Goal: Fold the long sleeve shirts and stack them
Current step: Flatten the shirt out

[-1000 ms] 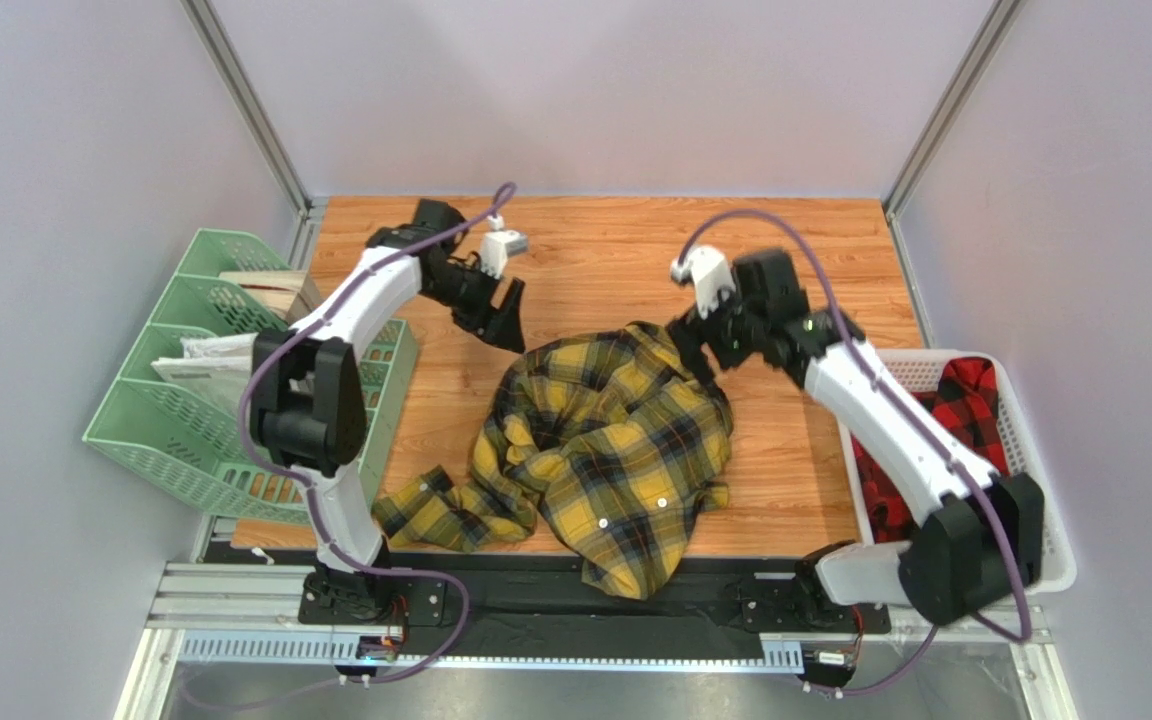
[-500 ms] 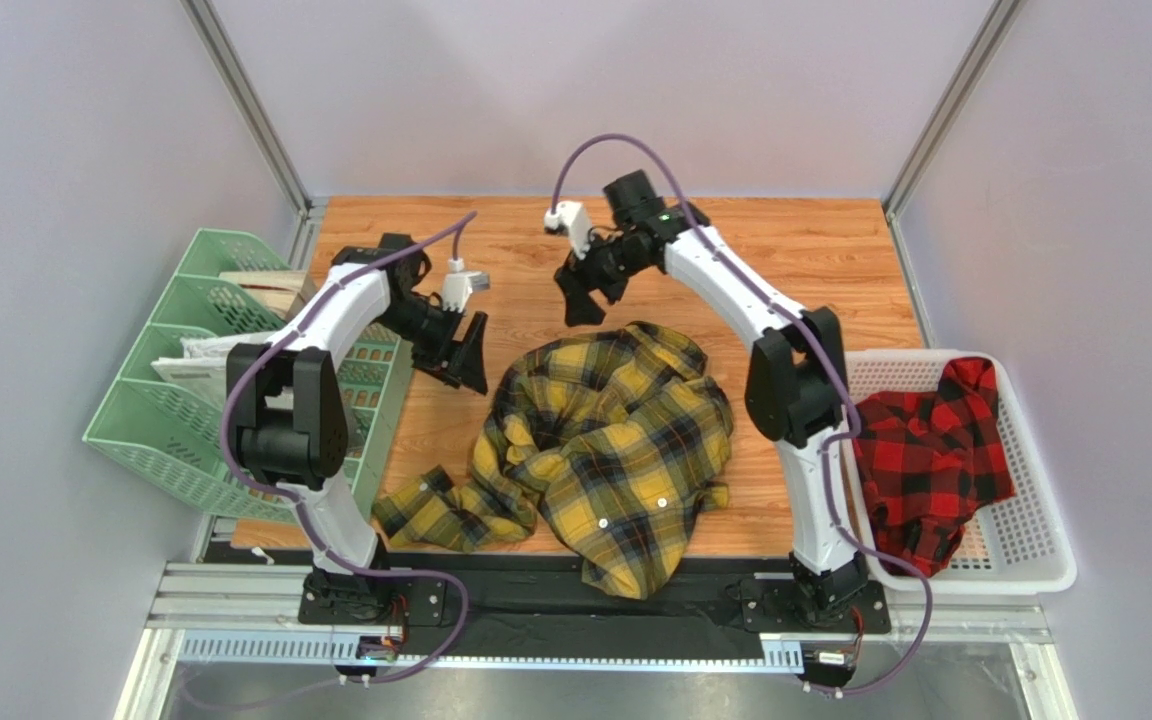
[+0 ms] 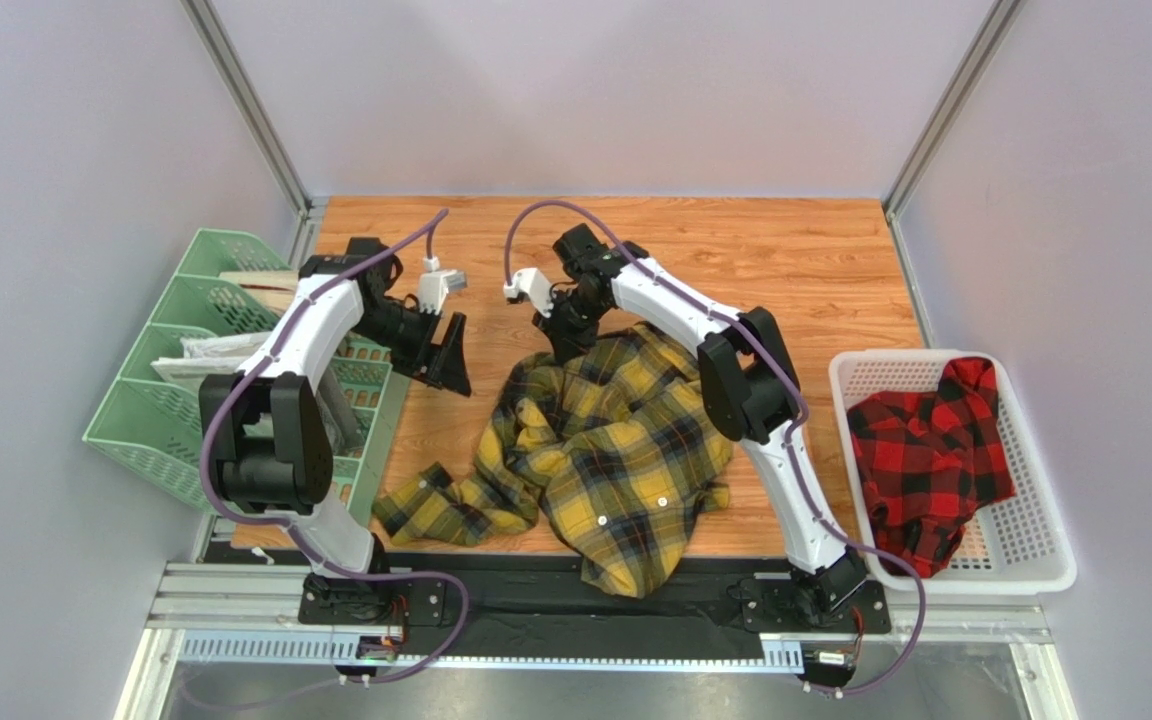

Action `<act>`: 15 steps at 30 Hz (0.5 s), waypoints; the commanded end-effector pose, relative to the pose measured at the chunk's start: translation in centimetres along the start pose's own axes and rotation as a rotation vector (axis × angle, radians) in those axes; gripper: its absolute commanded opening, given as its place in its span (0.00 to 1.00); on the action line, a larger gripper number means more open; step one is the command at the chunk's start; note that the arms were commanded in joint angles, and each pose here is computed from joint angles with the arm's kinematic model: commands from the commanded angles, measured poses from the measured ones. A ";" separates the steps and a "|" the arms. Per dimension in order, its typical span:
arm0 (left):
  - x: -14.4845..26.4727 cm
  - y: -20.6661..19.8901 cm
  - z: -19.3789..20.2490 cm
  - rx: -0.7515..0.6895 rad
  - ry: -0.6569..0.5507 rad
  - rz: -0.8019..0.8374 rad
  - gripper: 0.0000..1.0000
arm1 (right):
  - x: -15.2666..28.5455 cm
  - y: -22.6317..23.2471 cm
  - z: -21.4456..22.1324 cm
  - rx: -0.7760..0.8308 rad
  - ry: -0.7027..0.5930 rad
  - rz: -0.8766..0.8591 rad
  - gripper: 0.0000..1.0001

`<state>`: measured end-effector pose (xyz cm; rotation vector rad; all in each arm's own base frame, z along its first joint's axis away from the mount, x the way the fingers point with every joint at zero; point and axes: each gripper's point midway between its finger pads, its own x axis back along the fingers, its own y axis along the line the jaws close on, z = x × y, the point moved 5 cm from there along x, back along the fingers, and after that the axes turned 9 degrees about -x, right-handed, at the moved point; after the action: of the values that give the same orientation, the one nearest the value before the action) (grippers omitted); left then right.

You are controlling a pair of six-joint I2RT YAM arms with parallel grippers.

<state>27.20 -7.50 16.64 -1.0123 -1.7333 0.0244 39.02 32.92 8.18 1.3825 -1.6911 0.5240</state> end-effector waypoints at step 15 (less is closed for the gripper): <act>-6.6 4.3 -5.0 -0.239 0.156 -0.197 0.94 | 14.9 -3.9 13.0 -0.705 -0.010 0.333 0.00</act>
<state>30.02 -11.87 12.73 -1.0854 -1.6304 -0.2692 41.25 11.01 12.41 0.6182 -1.9064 0.1218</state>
